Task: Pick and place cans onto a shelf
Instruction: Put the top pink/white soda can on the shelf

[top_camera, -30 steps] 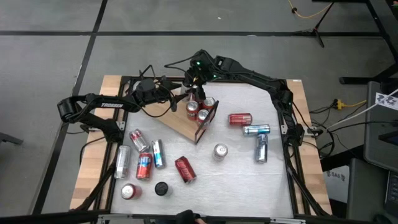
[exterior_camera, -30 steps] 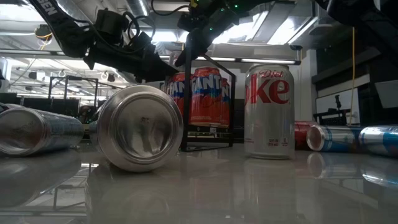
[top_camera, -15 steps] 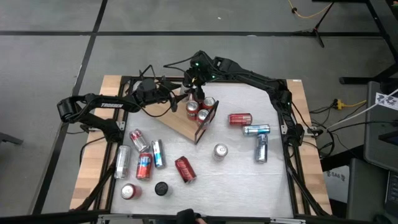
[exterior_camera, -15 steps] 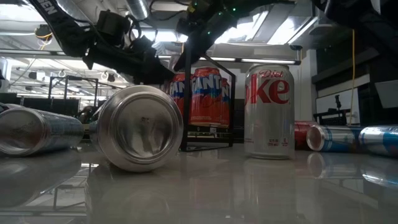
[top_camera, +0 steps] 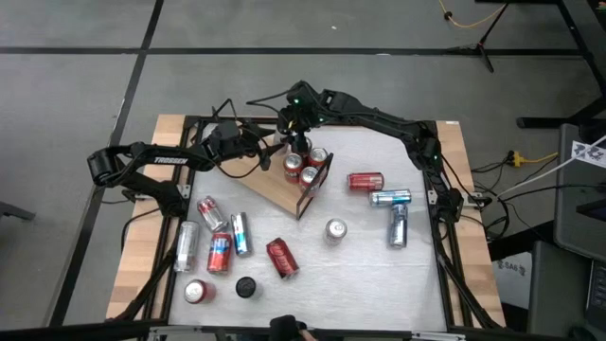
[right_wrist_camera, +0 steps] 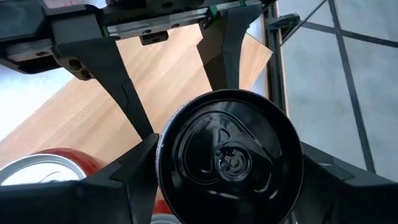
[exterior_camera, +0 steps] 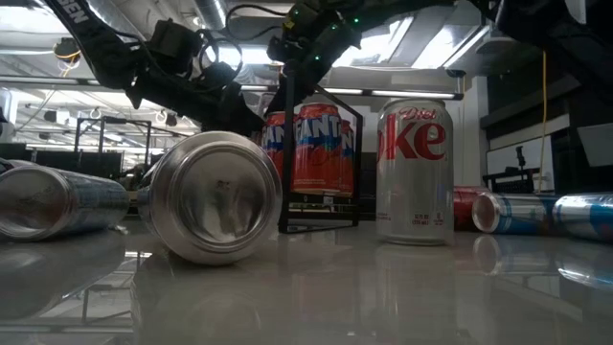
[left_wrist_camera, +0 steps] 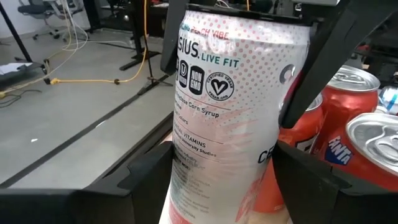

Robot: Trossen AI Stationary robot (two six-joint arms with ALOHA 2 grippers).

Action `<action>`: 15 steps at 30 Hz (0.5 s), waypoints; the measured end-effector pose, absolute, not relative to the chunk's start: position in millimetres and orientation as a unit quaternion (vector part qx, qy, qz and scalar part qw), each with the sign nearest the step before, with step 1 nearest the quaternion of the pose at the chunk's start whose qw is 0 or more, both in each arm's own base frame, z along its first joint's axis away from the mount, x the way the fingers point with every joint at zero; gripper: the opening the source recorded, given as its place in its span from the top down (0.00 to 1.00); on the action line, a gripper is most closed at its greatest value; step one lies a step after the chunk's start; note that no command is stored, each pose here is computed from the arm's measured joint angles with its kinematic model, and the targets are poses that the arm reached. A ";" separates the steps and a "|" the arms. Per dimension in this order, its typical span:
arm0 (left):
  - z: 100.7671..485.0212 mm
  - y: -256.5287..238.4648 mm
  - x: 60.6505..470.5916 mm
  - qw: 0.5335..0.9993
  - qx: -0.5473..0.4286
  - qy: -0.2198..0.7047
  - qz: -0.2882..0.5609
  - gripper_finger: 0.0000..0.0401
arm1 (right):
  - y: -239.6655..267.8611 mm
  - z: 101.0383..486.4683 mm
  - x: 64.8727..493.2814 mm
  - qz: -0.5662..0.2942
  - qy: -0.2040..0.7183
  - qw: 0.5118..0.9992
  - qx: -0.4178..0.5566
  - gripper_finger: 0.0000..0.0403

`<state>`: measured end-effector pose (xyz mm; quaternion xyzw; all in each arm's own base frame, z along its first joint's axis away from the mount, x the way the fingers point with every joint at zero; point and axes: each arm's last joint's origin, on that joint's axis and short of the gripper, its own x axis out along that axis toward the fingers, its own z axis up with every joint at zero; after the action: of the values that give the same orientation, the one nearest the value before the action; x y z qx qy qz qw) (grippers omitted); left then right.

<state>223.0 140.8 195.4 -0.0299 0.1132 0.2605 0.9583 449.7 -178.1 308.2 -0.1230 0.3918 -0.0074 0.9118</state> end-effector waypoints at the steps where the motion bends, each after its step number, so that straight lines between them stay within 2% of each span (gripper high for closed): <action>1: 195.4 140.8 222.9 0.958 -0.030 0.113 0.261 0.37 | -178.2 307.9 449.3 -0.010 0.395 0.910 -0.124 0.34; 15: 196.4 141.3 222.3 0.955 -0.029 0.111 0.273 0.37 | -178.0 307.3 448.7 -0.012 0.400 0.908 -0.122 0.34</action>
<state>222.3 141.3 196.4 -0.0293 0.1110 0.2731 0.9551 448.7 -178.0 307.3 -0.1219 0.3995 -0.0115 0.9085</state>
